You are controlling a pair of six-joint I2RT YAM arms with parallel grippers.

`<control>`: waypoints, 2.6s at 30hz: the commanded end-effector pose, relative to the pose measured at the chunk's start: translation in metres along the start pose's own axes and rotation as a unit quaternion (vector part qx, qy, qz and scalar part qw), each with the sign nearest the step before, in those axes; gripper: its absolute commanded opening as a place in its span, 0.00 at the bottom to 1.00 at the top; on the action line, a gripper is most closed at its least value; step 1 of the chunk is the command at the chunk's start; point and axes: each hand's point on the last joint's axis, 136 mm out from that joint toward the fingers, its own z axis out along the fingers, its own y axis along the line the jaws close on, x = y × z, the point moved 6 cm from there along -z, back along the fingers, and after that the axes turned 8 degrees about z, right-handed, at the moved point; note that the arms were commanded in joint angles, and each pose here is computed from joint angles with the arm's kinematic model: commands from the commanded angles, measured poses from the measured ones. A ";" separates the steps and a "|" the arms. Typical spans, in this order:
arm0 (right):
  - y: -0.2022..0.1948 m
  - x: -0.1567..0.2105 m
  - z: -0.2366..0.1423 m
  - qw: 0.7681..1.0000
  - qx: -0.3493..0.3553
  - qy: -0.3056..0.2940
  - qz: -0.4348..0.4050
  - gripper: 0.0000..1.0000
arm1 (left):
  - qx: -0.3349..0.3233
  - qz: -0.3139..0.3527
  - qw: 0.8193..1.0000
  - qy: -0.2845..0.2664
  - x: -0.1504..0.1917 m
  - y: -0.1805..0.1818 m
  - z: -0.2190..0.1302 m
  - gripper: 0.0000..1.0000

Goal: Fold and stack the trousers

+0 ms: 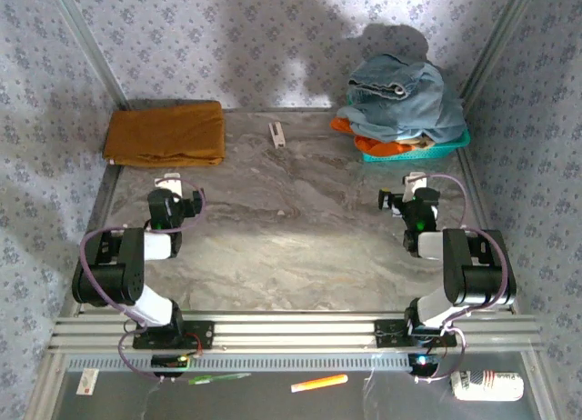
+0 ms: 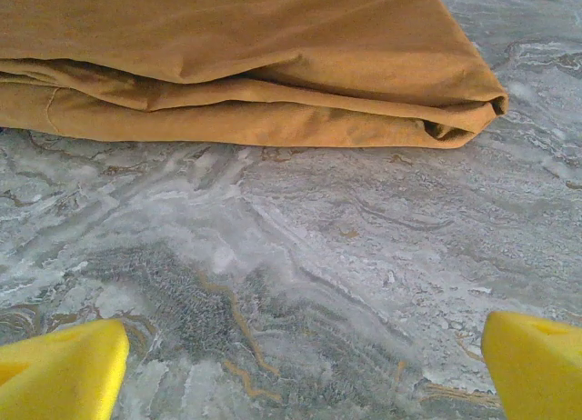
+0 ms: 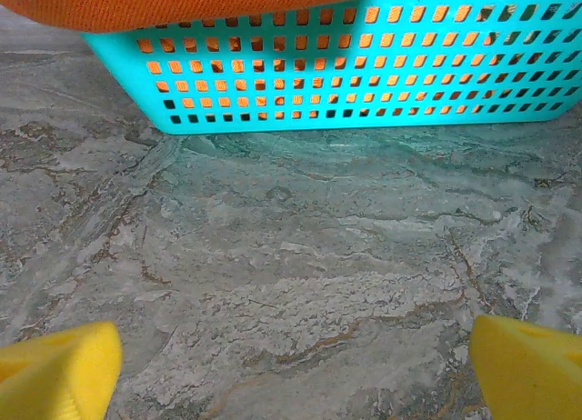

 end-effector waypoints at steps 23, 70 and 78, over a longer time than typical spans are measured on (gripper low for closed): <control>-0.001 0.000 0.002 1.000 0.009 0.003 0.002 1.00 | 0.009 0.005 1.000 -0.010 -0.007 -0.002 0.003 1.00; 0.005 -0.169 -0.079 0.943 0.030 0.091 0.317 0.96 | -0.057 -0.346 0.936 0.025 -0.129 0.040 -0.176 1.00; 0.011 -0.227 -0.042 0.955 0.022 0.071 0.289 1.00 | 0.027 -0.381 0.924 0.029 -0.100 0.021 -0.170 1.00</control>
